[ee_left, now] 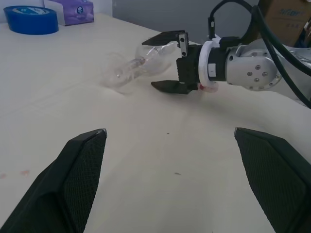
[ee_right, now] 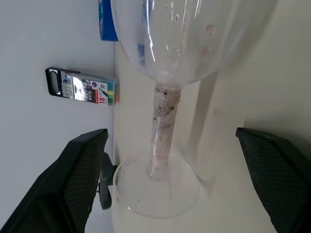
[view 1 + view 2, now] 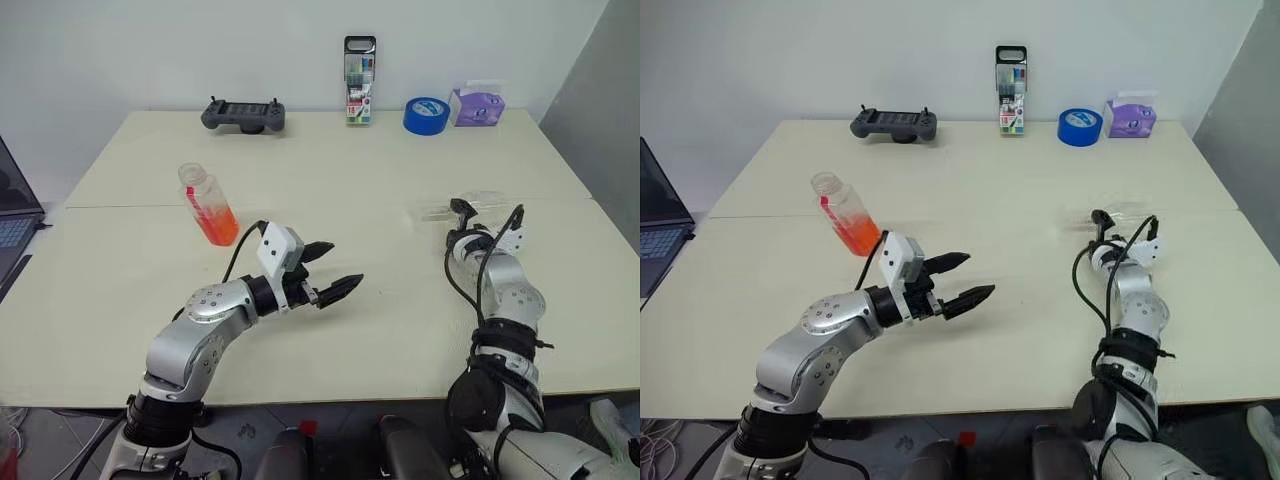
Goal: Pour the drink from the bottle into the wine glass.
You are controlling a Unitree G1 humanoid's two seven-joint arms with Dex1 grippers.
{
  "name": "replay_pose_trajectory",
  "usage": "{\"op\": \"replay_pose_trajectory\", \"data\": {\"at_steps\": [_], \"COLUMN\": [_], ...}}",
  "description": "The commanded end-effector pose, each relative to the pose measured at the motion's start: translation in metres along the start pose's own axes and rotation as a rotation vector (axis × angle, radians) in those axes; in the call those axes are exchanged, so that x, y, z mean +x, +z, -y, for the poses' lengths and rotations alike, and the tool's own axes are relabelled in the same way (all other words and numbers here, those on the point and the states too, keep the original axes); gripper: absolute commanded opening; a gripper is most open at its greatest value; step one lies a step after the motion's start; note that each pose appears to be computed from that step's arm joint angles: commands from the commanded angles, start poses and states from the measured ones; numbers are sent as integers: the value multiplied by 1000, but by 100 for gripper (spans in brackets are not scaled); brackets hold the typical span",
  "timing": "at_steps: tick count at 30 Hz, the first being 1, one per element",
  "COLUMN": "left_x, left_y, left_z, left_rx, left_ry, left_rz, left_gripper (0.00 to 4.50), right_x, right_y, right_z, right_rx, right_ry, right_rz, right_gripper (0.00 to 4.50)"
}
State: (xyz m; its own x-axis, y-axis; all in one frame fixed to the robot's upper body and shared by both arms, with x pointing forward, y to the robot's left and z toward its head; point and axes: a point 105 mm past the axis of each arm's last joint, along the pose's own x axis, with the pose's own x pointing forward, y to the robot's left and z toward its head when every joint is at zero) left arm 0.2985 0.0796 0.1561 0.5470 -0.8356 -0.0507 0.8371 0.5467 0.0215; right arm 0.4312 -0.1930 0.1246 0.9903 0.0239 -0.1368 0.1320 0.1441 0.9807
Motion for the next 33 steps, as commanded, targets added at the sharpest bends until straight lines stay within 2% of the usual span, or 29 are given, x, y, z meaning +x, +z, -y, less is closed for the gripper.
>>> {"op": "replay_pose_trajectory", "data": {"at_steps": [1, 5, 8, 18, 20, 24, 26, 28, 30, 33], "left_x": [-1, 0, 0, 5, 6, 3, -2, -13, -20, -37], "left_y": [10, 10, 9, 10, 9, 10, 11, 11, 11, 10], "left_z": [-1, 0, 1, -6, -6, -10, -16, -24, -29, -33], "left_rx": [40, 42, 48, 67, 72, 79, 71, 53, 40, 10], "left_ry": [6, 9, 8, 20, 22, 44, 66, 101, 123, 150], "left_rz": [25, 24, 20, 18, 16, 22, 25, 24, 24, 9], "left_gripper": [449, 449, 450, 450, 450, 450, 450, 450, 450, 450], "right_x": [10, 20, 25, 32, 31, 16, -5, -25, -34, -33], "right_y": [8, 13, 20, 12, 8, 0, -21, -62, -85, -127], "right_z": [-13, -10, -4, -5, -22, -69, -109, -132, -135, -115], "right_rx": [-17, -6, -12, -45, -104, -400, -717, -1023, -1161, -1324], "right_ry": [49, 38, 11, 2, 63, 212, 388, 560, 637, 699], "right_rz": [33, 54, 89, 70, 62, 123, 200, 236, 254, 239], "right_gripper": [450, 450, 390, 33, 27, 27, 27, 27, 27, 27]}}
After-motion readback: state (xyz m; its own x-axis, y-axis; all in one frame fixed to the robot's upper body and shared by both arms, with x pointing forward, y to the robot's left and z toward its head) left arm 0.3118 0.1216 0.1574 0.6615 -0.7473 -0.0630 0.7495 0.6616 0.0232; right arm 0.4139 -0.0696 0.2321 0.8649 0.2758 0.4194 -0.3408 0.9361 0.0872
